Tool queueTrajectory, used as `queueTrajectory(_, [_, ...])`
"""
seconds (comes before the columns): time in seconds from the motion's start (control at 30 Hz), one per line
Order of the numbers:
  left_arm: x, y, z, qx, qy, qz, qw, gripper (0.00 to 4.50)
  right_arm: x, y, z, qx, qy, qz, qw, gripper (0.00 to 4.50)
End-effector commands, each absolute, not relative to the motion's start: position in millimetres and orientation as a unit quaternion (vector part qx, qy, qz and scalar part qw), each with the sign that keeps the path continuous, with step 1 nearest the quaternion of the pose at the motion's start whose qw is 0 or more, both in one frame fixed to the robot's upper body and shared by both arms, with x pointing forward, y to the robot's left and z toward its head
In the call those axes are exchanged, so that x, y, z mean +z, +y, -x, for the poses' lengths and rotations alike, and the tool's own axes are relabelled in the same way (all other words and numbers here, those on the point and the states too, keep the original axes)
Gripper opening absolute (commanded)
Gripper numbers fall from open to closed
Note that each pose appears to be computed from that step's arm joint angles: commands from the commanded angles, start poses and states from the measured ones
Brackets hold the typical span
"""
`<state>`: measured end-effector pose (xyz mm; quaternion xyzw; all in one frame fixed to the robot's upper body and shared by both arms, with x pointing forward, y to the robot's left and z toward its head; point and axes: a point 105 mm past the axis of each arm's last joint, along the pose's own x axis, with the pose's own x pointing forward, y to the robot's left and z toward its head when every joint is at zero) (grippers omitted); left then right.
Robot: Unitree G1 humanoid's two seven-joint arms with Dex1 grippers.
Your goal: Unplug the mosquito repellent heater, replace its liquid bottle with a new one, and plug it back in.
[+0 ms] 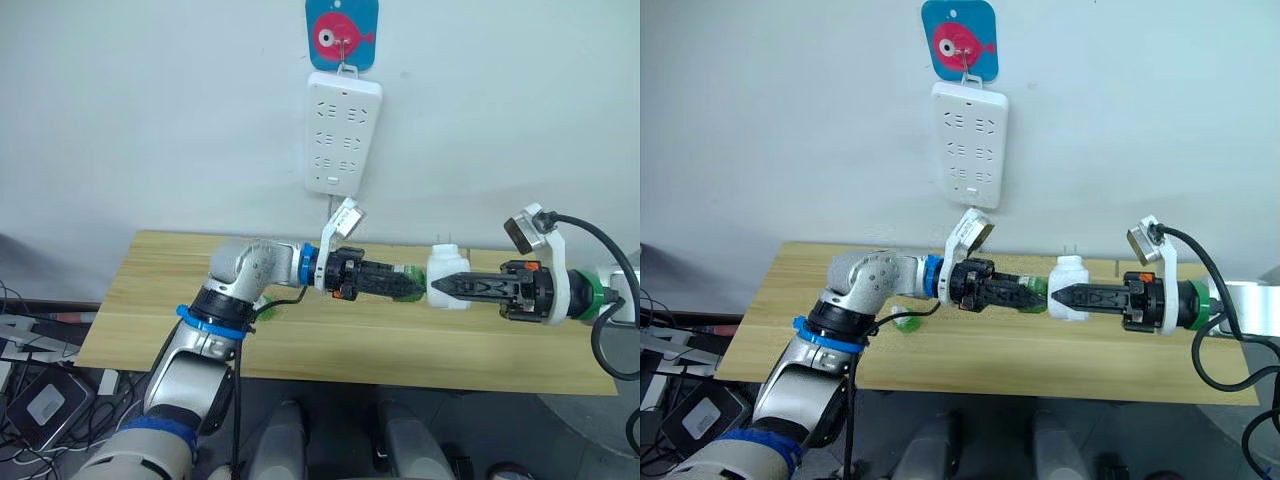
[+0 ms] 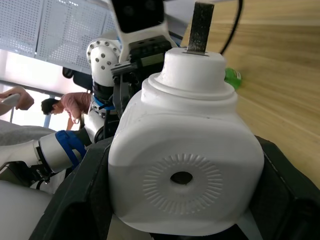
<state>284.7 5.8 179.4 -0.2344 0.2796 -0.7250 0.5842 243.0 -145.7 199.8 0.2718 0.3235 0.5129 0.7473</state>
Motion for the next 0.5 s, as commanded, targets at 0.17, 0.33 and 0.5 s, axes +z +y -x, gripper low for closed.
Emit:
queueTrajectory(0.17, [195.2, 18.5, -297.1, -0.726, 0.224, 0.228, 0.610, 4.47, 211.5, -145.1, -241.9, 0.526, 0.303, -0.272, 0.747, 3.09])
queueTrajectory(0.33, [212.2, 38.9, -310.5, -0.730, 0.137, 0.149, 0.653, 4.47, 214.7, -148.9, -245.0, 0.525, 0.295, -0.284, 0.746, 3.09])
queueTrajectory(0.5, [220.1, 53.3, -282.1, -0.771, -0.009, -0.074, 0.633, 4.47, 220.0, -155.6, -251.9, 0.524, 0.284, -0.308, 0.742, 3.09])
